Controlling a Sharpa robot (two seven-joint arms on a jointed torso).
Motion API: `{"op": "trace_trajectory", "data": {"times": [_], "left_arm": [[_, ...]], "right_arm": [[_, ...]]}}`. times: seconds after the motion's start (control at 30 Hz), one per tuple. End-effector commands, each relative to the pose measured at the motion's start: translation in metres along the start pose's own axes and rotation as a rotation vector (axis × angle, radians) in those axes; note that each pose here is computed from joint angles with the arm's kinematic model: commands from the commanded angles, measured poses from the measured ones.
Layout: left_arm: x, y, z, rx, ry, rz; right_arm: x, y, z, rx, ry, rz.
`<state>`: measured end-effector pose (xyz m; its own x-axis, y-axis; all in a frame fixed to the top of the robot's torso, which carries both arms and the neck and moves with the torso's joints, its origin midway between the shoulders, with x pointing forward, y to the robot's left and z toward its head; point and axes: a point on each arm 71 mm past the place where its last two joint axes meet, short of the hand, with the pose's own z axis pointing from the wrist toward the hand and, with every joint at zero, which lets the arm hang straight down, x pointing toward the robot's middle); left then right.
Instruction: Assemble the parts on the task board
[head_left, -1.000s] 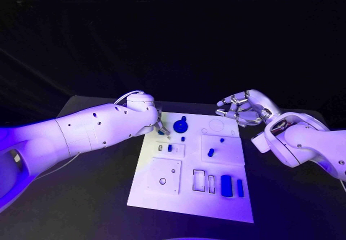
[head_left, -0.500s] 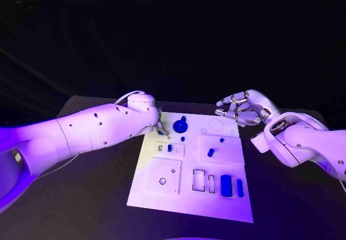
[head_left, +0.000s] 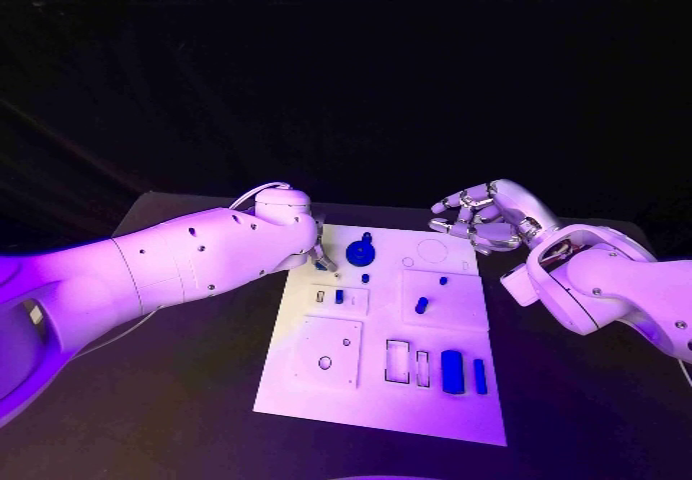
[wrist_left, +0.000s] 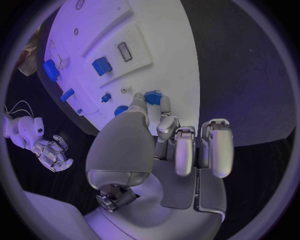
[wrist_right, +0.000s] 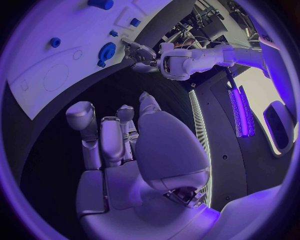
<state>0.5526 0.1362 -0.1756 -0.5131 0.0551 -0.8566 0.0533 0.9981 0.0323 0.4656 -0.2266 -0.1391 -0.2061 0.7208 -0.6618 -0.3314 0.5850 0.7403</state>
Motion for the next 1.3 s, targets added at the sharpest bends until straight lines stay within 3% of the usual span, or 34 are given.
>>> {"op": "trace_trajectory", "data": {"times": [0.03,0.7,1.3], "left_arm": [[0.0101,0.0047,0.0018,-0.043,0.044,-0.008],[0.0129,0.0164,-0.0035,-0.012,0.081,-0.103],[0.0155,0.019,-0.0058,0.006,0.111,-0.11]], "right_arm": [[0.002,0.001,0.0,-0.008,0.016,-0.006],[0.0,-0.001,0.0,-0.006,0.012,-0.008],[-0.001,-0.002,0.0,-0.005,0.009,-0.009]]}}
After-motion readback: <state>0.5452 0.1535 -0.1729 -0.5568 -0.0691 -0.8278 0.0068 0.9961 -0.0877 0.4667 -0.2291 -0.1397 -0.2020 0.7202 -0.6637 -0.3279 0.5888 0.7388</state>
